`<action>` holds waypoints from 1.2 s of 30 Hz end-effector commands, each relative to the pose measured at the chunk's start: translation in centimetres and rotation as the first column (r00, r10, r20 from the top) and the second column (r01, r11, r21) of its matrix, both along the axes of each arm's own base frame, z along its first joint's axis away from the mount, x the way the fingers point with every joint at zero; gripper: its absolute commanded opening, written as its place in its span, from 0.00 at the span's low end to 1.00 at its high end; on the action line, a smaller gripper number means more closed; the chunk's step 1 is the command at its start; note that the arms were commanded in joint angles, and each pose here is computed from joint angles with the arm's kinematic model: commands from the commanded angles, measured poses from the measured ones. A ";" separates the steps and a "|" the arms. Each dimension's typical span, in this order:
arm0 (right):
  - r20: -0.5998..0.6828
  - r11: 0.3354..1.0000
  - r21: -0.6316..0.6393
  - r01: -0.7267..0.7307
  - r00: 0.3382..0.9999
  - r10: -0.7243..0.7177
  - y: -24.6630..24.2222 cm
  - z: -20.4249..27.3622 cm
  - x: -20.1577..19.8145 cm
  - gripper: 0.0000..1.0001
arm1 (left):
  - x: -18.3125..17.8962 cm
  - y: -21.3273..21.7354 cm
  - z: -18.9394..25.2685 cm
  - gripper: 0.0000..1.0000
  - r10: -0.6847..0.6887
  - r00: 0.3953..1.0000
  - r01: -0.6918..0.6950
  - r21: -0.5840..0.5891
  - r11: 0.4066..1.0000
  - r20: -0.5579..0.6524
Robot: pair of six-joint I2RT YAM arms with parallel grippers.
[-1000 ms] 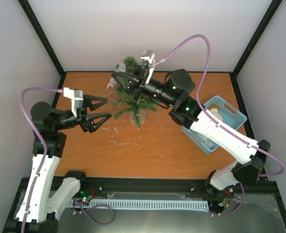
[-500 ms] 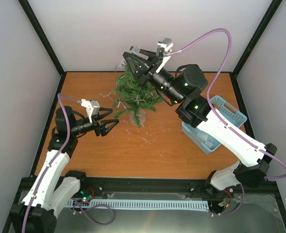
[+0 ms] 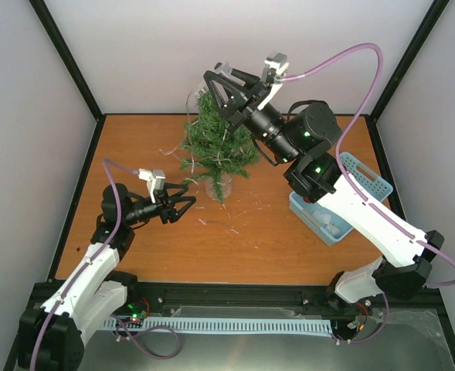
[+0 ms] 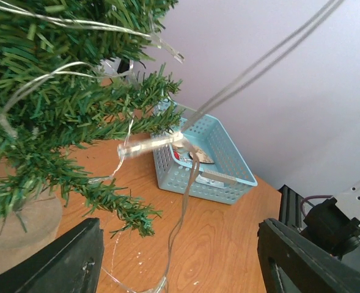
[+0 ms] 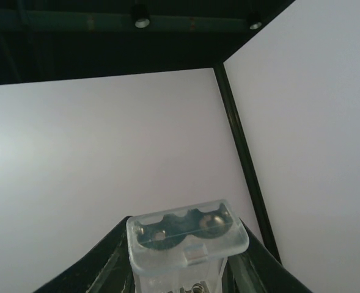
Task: Decorate the small christmas tree
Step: Wrap the decoration item around the Christmas tree.
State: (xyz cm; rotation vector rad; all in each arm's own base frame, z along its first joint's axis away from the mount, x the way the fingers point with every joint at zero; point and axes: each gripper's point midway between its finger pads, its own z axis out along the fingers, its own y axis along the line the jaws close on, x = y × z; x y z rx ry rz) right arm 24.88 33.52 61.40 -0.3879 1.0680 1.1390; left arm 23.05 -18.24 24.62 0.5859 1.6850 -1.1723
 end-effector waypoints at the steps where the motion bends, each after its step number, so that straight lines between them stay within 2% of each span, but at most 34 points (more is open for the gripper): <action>1: 0.057 0.992 0.111 -0.063 0.997 0.057 -2.3 3.8 -2.5 0.14 | 0.2 -1.3 1.8 0.69 -0.027 0.996 0.031 -0.049 0.998 0.079; 9: 0.052 0.991 0.120 -0.061 0.997 0.055 -2.6 4.0 -2.6 0.14 | -1.5 -4.2 1.2 0.69 -0.153 0.985 0.160 -0.084 0.984 0.084; 15: 0.051 0.989 0.125 -0.073 0.996 0.067 -2.6 4.0 -2.8 0.14 | 0.5 -4.2 -0.5 0.69 -0.077 0.996 0.080 -0.051 0.995 0.049; 23: 0.052 0.980 0.154 -0.124 0.992 0.117 -2.6 4.3 -3.5 0.14 | 0.4 -4.6 -0.7 0.66 -0.106 0.989 0.112 -0.062 0.992 0.100; 30: 0.043 0.984 0.149 -0.101 0.995 0.095 -2.8 3.7 -3.1 0.14 | -0.3 -5.5 -0.4 0.43 -0.202 0.975 0.212 -0.110 0.971 0.097; 36: 0.036 0.989 0.132 -0.064 0.998 0.060 -2.9 3.1 -2.7 0.14 | -1.6 -5.5 0.2 0.06 -0.243 0.964 0.254 -0.113 0.960 0.104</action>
